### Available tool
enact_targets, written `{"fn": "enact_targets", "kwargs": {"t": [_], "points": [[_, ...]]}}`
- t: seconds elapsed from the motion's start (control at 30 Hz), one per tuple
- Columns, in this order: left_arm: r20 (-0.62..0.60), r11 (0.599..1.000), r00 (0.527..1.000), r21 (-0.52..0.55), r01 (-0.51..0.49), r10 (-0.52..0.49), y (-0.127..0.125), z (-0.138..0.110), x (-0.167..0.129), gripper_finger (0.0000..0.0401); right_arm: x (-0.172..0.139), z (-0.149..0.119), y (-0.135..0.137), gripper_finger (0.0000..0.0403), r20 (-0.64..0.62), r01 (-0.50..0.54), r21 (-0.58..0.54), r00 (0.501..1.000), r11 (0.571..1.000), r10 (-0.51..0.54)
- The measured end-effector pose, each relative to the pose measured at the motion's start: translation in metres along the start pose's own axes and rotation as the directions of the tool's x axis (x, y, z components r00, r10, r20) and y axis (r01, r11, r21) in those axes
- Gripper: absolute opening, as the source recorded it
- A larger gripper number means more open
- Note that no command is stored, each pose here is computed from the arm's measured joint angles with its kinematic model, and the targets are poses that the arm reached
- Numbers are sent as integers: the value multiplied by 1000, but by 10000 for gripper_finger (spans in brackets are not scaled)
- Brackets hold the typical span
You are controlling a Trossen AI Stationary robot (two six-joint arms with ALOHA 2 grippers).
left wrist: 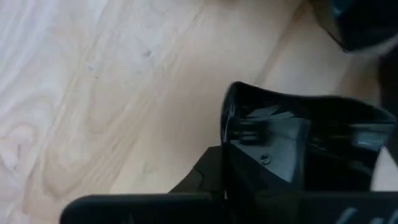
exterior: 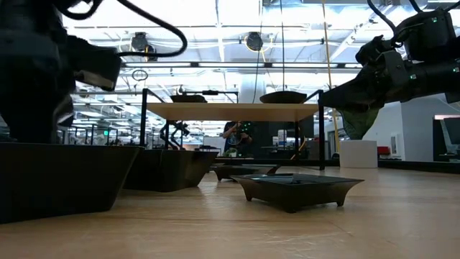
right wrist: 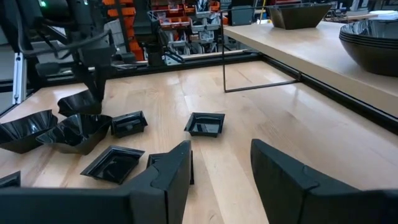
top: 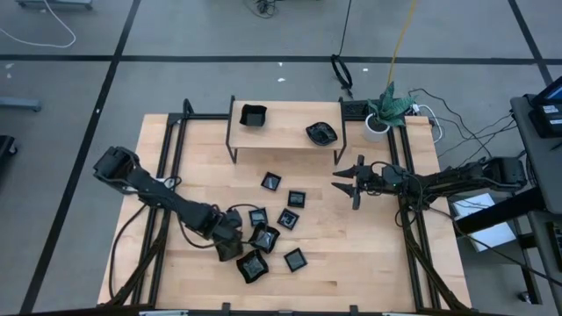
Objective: Pick & Place Mini shaped plates
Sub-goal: Stack the top left distorted square plate on top of the other distorted square plate on the shelf
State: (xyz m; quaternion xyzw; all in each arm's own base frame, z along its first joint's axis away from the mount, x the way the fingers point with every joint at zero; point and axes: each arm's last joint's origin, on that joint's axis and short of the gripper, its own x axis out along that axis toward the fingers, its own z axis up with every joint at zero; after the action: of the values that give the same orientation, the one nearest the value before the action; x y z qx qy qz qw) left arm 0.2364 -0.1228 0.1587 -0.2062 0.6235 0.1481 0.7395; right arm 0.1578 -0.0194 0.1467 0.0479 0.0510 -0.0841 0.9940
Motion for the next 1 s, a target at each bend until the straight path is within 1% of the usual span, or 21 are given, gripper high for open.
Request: {"fn": "enact_targets", "kwargs": {"t": [0.07,0.13,0.23,0.3,0.4,0.47,0.53,0.57,0.67,0.73,0.8,0.9,0.97,1.0], "points": [[18,1000,1000,-8,22,-22,1,1,-8,5,0,0,0,157,0,0,0,1000,1000,0],[61,999,997,-18,41,-40,3,2,-18,5,0,0,0,157,0,0,0,1000,1000,0],[160,997,985,-31,68,-62,7,3,-37,4,0,0,0,157,0,0,0,1000,1000,0],[248,994,967,-67,82,-63,12,5,-50,5,0,0,0,157,0,0,0,1000,1000,0],[402,974,914,-178,139,-57,24,11,-74,6,0,0,0,157,0,0,0,1000,1000,0],[479,947,875,-250,204,-62,35,16,-90,6,0,0,0,157,0,1,0,1000,1000,-1],[549,916,831,-285,282,-85,46,23,-106,6,0,0,0,157,0,1,0,1000,1000,-1],[577,906,811,-290,308,-91,53,26,-114,4,0,0,0,157,0,1,-1,1000,1000,-1],[647,891,759,-300,340,-72,71,38,-140,4,0,0,0,157,0,1,-3,1000,1000,-1],[688,888,723,-296,353,-58,84,47,-160,4,0,0,0,157,0,1,-3,1000,1000,-1],[717,893,694,-269,361,-65,95,57,-182,3,0,0,0,157,0,1,-3,1000,1000,-1],[741,901,670,-259,349,-47,116,72,-217,3,0,0,0,157,1,2,-3,1000,1000,-2],[769,894,639,-278,350,-11,130,84,-243,3,0,0,0,157,1,4,-3,1000,1000,-4],[771,893,636,-298,339,16,138,88,-253,3,0,0,0,157,2,5,-3,1000,1000,-5]]}}
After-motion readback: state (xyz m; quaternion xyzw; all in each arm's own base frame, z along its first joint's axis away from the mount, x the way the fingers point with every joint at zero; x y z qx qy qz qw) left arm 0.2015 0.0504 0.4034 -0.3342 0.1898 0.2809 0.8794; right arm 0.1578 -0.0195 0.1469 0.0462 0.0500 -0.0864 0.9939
